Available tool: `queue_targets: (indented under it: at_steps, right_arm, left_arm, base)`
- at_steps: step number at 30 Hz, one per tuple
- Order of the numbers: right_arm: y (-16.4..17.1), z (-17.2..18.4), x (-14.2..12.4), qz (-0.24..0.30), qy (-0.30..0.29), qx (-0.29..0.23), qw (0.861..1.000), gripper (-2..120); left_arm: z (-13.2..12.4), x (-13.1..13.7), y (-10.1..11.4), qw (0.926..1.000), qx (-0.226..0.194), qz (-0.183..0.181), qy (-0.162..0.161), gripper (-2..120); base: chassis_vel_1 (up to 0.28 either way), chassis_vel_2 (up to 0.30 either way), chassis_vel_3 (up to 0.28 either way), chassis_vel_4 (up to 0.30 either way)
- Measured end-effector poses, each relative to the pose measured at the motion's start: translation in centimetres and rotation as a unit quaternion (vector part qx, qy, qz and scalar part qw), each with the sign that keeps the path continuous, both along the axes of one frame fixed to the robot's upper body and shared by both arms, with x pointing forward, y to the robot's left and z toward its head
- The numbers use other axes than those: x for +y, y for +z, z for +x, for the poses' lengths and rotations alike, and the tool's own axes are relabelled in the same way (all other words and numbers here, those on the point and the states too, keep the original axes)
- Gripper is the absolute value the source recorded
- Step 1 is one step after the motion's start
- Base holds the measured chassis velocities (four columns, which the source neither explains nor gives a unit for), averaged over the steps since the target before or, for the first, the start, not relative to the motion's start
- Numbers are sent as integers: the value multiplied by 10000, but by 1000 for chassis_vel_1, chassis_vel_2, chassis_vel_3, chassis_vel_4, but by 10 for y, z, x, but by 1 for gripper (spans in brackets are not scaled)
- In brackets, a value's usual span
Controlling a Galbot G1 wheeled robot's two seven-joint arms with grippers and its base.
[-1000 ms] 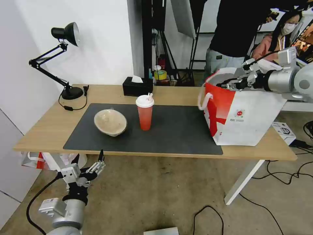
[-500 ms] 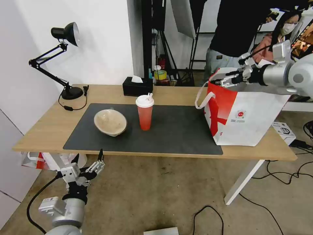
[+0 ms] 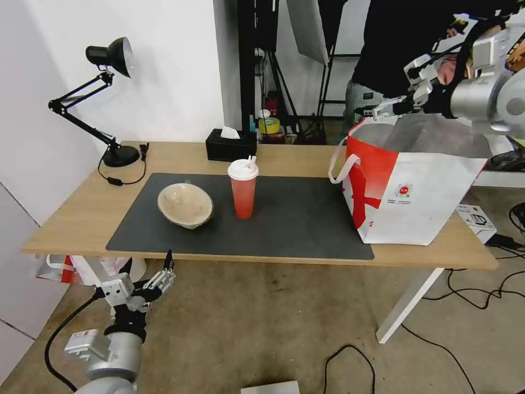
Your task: Pick up the trash from the table and place it into the takeout bag.
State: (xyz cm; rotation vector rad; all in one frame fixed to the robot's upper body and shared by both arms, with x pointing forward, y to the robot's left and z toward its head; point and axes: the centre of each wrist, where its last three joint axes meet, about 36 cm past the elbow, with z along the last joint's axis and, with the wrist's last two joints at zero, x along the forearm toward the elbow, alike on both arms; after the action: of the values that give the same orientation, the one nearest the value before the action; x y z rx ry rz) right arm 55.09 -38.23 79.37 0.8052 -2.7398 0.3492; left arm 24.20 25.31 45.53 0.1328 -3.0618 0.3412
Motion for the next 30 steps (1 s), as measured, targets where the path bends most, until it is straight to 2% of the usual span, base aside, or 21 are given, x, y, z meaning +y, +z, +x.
queue_targets:
  at_steps: [2, 4, 5, 8, 9, 13, 14, 17, 18, 21, 22, 25, 26, 30]
  right_arm:
    - [5, -10, 2, 226, 27, -177, 9996, 100]
    - [-1, -24, 11, 707, 52, -605, 9957, 100]
    - [-1, -24, 11, 707, 52, -605, 9957, 100]
    - [-29, -55, 39, 1414, 95, -1405, 9799, 100]
    - [-29, -55, 39, 1414, 95, -1405, 9799, 100]
    - [-77, -91, 92, 1946, -284, -2221, 9550, 100]
    - [-77, -91, 92, 1946, -284, -2221, 9550, 100]
    - [-124, -125, 126, 2256, -441, -2522, 9400, 100]
    - [-124, -125, 126, 2256, -441, -2522, 9400, 100]
    - [-172, -159, 145, 2390, -509, -2826, 9276, 100]
    - [-172, -159, 145, 2390, -509, -2826, 9276, 100]
    - [-223, -183, 152, 2333, -766, -3068, 9196, 100]
    - [-223, -183, 152, 2333, -766, -3068, 9196, 100]
    - [-271, -205, 157, 2218, -1168, -3265, 9114, 100]
  left_arm:
    - [-1, 0, 1, 10000, -12, 8, 9, 100]
    - [-1, 0, 2, 10000, -54, -7, 27, 100]
    - [-1, 0, 2, 10000, -54, -7, 27, 100]
    - [-1, 0, 3, 10000, -78, -13, 57, 100]
    - [-1, 0, 3, 10000, -78, -13, 57, 100]
    - [-1, 0, 2, 9999, -111, -23, 94, 100]
    - [-1, 0, 2, 9999, -111, -23, 94, 100]
    - [-1, 0, 2, 9998, -133, -37, 127, 100]
    - [-1, 0, 2, 9998, -133, -37, 127, 100]
    - [-2, 0, 2, 9998, -141, -38, 149, 100]
    - [-2, 0, 2, 9998, -141, -38, 149, 100]
    - [-2, -1, 2, 9997, -146, -61, 177, 100]
    - [-2, -1, 2, 9997, -146, -61, 177, 100]
    - [-2, -1, 1, 9997, -153, -82, 187, 100]
  base:
    - [0, 0, 0, 0]
    - [0, 0, 0, 0]
    - [0, 0, 0, 0]
    - [0, 0, 0, 0]
    - [0, 0, 0, 0]
    - [0, 0, 0, 0]
    - [0, 0, 0, 0]
    - [0, 0, 0, 0]
    - [0, 0, 0, 0]
    - [0, 0, 0, 0]
    - [0, 0, 0, 0]
    - [0, 0, 0, 0]
    - [0, 0, 0, 0]
    - [0, 0, 0, 0]
